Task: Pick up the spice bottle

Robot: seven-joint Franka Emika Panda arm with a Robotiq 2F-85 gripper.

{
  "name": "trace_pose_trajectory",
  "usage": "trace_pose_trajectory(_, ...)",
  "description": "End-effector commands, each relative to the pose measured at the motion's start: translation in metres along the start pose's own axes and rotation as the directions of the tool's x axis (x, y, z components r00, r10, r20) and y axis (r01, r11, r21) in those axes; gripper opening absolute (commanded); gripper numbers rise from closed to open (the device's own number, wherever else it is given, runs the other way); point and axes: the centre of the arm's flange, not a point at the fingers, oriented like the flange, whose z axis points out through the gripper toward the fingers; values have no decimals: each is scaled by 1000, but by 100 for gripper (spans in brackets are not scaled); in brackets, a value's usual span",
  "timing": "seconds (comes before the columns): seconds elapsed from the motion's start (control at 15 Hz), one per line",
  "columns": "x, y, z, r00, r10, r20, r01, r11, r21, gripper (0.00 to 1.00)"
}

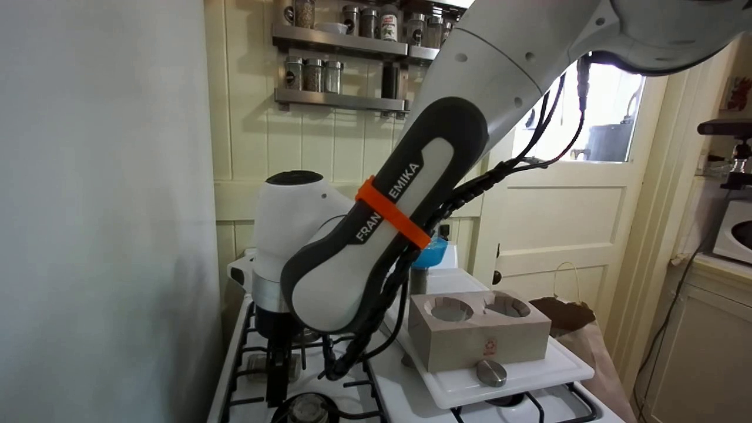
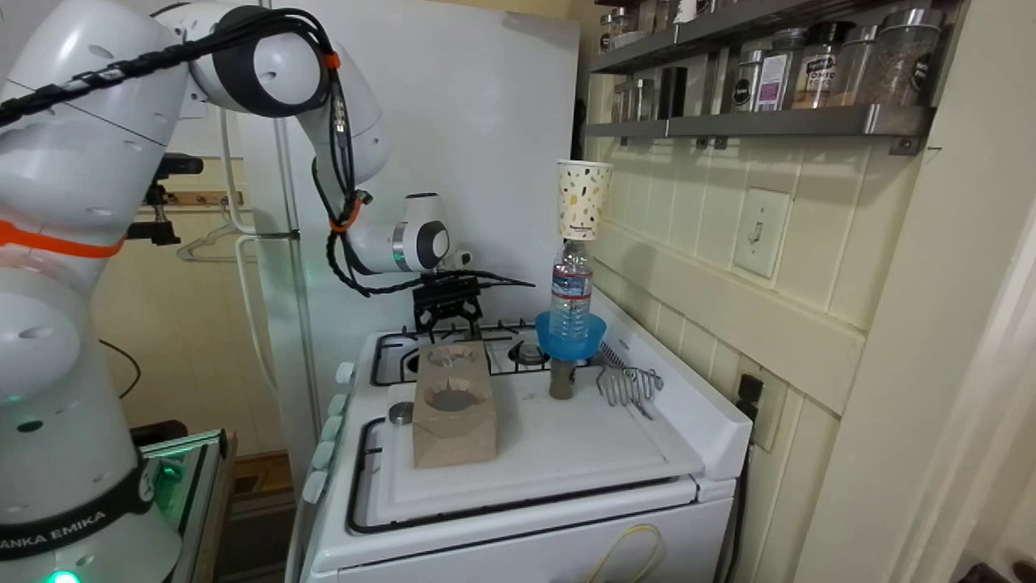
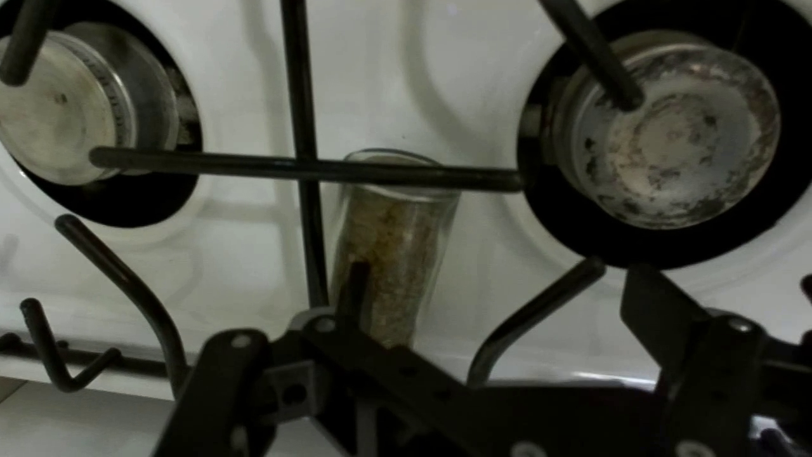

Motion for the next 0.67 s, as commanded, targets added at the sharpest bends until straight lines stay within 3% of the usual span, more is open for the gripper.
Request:
trace_pose_trajectory(0.0, 6, -15, -7, 999, -14, -46, 17, 997, 72, 100)
trace_pose_trajectory(0.6, -1, -26, -40, 995, 80, 53, -79, 997, -20, 100)
